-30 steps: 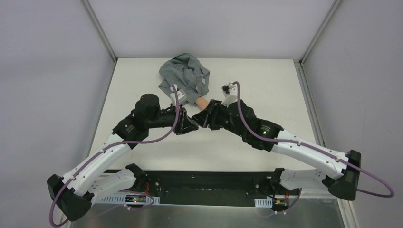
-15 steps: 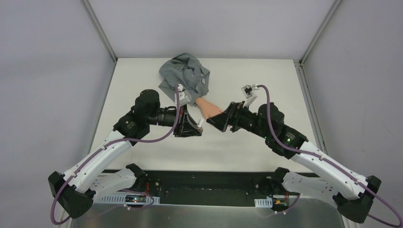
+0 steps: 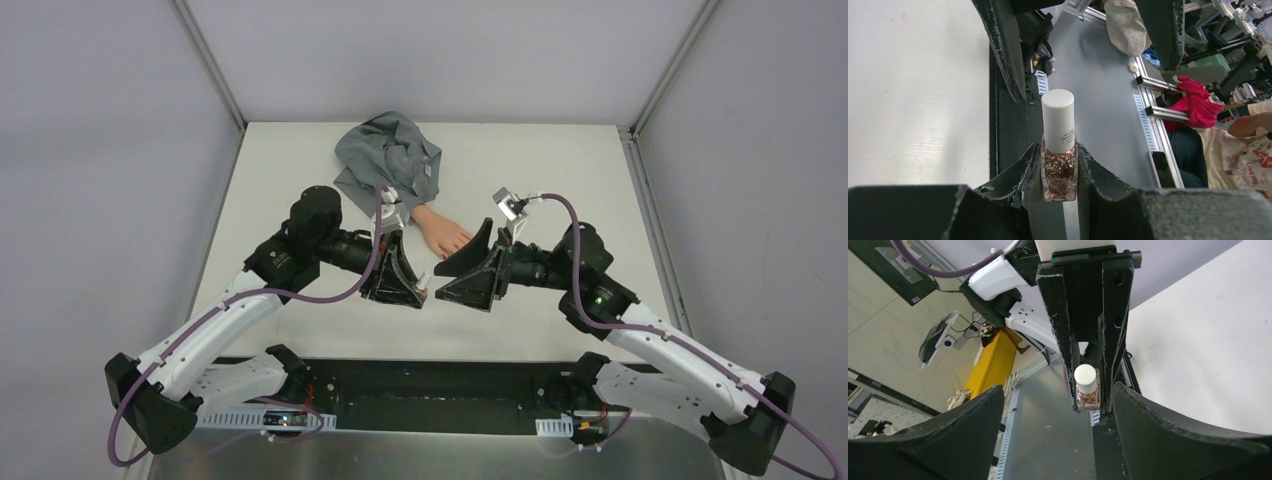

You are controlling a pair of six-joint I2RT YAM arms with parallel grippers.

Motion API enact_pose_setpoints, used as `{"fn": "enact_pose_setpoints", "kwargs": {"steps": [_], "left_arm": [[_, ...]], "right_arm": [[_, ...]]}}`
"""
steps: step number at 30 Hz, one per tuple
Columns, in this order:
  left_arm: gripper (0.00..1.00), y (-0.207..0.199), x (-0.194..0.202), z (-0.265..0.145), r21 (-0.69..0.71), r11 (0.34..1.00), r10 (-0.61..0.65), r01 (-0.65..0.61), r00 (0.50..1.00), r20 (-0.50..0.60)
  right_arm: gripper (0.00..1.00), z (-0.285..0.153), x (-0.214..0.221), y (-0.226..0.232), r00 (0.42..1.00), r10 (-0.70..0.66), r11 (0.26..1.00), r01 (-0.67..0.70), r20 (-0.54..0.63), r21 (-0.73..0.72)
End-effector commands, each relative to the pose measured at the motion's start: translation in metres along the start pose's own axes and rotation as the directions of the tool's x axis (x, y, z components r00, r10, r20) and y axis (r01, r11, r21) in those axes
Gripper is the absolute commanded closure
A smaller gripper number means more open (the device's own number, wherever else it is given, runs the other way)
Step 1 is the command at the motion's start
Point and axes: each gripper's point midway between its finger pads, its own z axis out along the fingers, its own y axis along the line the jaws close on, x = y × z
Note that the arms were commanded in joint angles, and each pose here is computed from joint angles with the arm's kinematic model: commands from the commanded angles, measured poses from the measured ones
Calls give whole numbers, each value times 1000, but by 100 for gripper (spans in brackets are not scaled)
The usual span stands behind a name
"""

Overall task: Paint the nails
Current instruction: Screw the nail polish bottle.

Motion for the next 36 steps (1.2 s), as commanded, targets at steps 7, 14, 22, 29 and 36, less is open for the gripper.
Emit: {"fn": "enact_pose_setpoints", "kwargs": {"steps": [7,14,22,29,36], "left_arm": [[100,-43,-10,-2,174,980,104,-102,995,-5],[100,-47,-7,-1,203,975,96,-90,995,-19],[100,-44,-7,0,194,977,92,-87,996,-18],[100,-42,-7,1,194,978,83,-77,996,-23],[100,-42,-7,1,192,978,84,-79,996,-21]], "right_arm": [[22,-1,-5,27,997,-60,983,67,43,-173],[40,8,-5,36,998,-60,966,60,9,-250],[51,18,0,37,998,-56,961,45,-30,-274],[55,22,-2,36,998,-60,962,52,-22,-268],[63,23,-3,36,998,-63,963,55,-23,-265]]}}
